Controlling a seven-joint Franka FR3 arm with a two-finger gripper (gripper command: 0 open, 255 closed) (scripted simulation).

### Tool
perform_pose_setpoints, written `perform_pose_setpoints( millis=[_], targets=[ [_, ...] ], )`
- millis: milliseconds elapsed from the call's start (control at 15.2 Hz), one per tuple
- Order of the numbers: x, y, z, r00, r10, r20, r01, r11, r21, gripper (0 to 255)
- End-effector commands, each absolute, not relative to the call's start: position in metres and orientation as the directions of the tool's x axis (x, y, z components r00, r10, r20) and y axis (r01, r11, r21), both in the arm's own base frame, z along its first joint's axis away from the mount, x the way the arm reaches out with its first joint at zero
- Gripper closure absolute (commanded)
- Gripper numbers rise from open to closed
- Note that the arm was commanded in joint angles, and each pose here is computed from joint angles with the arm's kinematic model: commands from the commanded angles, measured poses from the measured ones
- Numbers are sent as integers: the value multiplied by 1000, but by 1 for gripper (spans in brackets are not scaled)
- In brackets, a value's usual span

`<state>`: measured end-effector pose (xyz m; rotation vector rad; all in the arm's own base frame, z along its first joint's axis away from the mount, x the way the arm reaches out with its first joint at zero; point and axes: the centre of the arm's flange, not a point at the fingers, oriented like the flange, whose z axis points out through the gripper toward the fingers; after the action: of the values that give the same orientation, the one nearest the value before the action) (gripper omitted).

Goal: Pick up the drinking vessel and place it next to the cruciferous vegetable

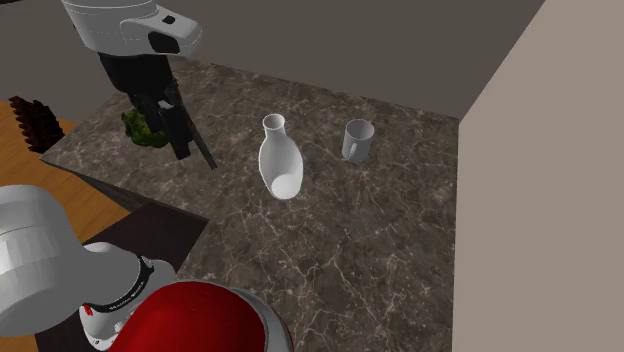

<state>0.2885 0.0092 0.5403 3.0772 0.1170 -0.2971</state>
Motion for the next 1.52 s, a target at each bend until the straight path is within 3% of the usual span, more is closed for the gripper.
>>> perform_pose_setpoints(
  millis=[0,1452],
  targets=[
    [288,9,540,979,71,-193,80,-996,40,0],
    [527,-49,438,999,29,-20,30,-999,24,0]
  ],
)
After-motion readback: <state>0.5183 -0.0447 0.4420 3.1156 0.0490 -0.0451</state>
